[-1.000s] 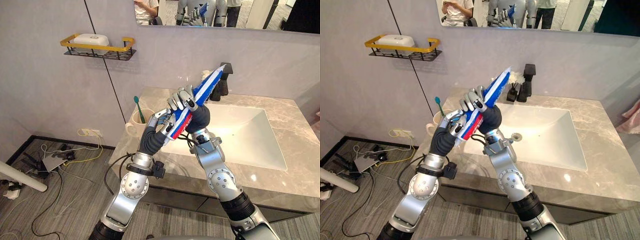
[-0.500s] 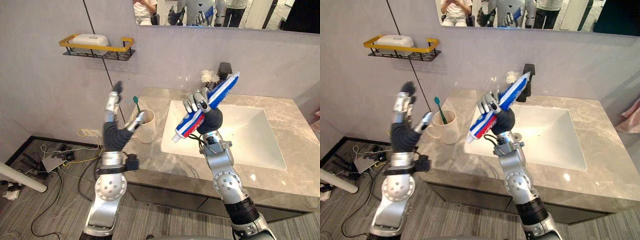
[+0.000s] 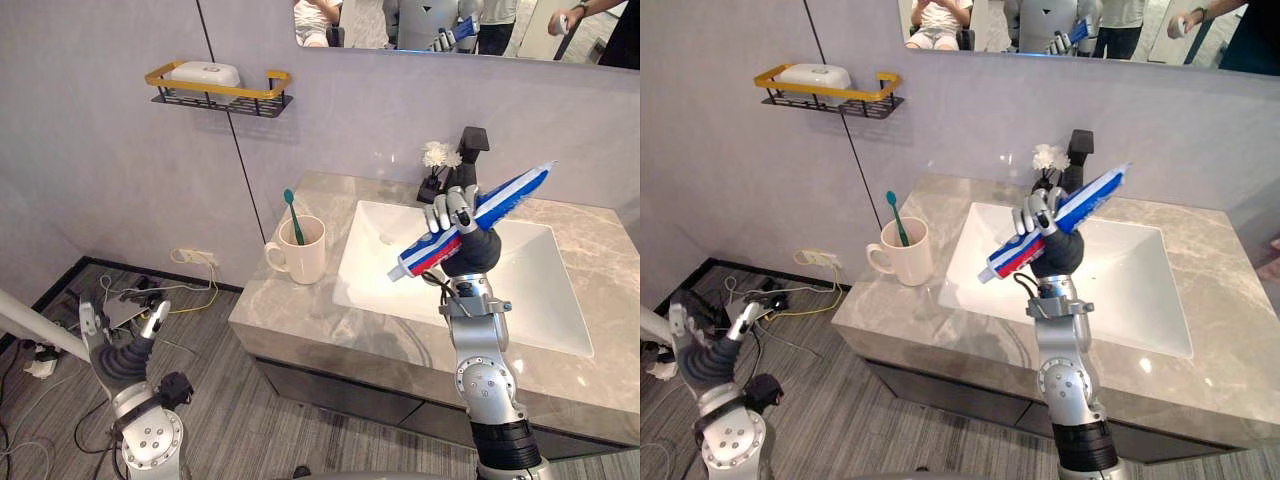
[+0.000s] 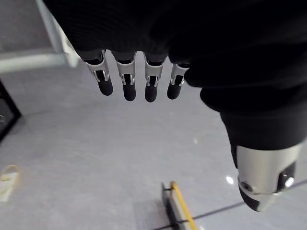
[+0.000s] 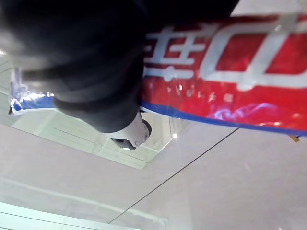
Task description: Organize washtable
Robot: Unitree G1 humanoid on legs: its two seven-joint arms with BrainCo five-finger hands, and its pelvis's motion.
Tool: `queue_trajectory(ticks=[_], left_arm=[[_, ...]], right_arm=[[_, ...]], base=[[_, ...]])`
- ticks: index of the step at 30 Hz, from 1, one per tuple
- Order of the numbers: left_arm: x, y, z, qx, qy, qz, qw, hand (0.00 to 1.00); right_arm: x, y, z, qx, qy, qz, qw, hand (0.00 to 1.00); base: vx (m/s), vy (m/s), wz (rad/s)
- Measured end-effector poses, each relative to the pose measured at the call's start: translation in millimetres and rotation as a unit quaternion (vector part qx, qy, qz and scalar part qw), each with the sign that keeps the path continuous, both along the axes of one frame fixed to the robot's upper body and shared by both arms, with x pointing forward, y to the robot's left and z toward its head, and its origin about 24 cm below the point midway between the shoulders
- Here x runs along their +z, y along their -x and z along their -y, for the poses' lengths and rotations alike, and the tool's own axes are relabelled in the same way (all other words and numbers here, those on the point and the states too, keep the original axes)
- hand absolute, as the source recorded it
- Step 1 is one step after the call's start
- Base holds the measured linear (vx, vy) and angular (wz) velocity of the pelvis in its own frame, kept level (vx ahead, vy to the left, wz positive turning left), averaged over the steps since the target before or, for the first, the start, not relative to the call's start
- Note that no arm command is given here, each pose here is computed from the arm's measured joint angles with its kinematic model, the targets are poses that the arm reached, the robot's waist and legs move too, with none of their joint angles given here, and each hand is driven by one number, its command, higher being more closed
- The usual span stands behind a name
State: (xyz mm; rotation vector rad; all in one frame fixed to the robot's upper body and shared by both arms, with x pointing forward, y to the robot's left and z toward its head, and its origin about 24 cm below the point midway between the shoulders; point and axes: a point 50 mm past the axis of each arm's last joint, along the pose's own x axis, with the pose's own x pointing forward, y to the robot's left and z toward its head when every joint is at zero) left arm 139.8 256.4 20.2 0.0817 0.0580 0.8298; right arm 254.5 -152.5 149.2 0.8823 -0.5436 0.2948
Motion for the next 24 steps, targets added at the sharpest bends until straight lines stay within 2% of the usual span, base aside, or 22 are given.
queue_trajectory(ticks=[4,9,24], left_arm=[[-41,10,2,-0.008,0.061,-0.079,0.995,0.0],[-88,29,12,-0.024,0.123,-0.183,0.975,0.0],[-142,59,48,-0.098,0.213,-0.307,0.922,0.0]], right_arm=[[0,0,2,-0.009,0.002,-0.005,1.0,1.0],[3,-1,2,-0.017,0.017,0.001,1.0,1.0],[38,-13,-5,-0.036,0.075,0.067,0.994,1.0]], base=[[0.0,-0.013,0.05],[-0.02,-0.005,0.0],[-0.02,-0.004,0.0]])
